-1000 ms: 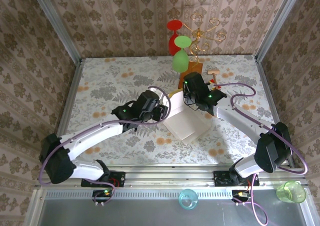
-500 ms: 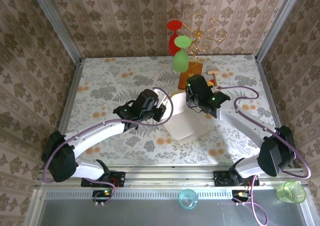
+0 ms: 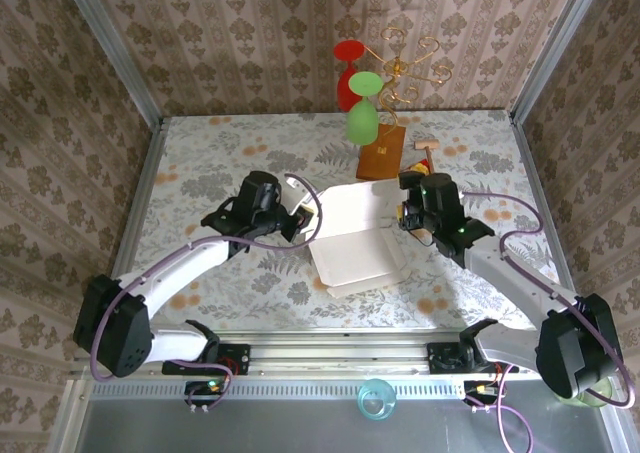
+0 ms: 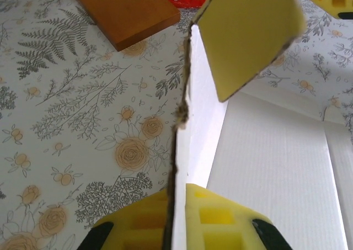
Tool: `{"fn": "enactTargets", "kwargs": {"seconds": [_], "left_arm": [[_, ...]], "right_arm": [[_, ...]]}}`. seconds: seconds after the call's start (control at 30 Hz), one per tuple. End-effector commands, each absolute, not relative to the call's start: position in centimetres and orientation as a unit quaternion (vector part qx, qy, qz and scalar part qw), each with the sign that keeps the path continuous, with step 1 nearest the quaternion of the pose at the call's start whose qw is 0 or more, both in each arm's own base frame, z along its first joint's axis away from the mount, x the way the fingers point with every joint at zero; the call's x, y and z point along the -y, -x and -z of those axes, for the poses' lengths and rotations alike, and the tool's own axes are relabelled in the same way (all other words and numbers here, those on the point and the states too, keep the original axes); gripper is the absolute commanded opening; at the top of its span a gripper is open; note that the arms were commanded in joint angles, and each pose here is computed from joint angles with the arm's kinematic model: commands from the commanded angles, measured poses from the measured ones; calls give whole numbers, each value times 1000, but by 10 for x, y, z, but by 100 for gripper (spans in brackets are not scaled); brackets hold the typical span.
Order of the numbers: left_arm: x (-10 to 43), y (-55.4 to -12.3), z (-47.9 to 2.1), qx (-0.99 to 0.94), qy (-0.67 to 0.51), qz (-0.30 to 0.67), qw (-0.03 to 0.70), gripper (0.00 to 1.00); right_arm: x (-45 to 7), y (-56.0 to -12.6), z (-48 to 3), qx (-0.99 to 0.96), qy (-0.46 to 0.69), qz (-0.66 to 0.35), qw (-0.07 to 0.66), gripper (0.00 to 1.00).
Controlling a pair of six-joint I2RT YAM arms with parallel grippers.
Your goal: Fold the paper box
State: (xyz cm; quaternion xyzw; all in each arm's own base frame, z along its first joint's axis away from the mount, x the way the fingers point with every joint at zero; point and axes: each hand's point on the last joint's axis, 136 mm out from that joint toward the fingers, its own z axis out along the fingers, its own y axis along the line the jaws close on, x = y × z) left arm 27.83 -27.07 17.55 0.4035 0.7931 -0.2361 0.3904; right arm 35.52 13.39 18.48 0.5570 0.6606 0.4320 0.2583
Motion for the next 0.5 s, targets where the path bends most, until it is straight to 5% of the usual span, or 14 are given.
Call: {"fn": "enactTargets", "kwargs": {"seconds": [0.0,0.27,0.47], "left_arm": [[280,-282,-178,-768,-440,239,398,0],[281,-290,-170,-767,-446,228,401,0],[281,-292,-171,-764,-449,222,407,0]], "right_arm": [[-153,-372,-215,-648,-512,-502,259,75],[-177,-390,-196,-675,-501,-512,178,54],[-163,-405,-187,-669,-516,-503,183,53]]}}
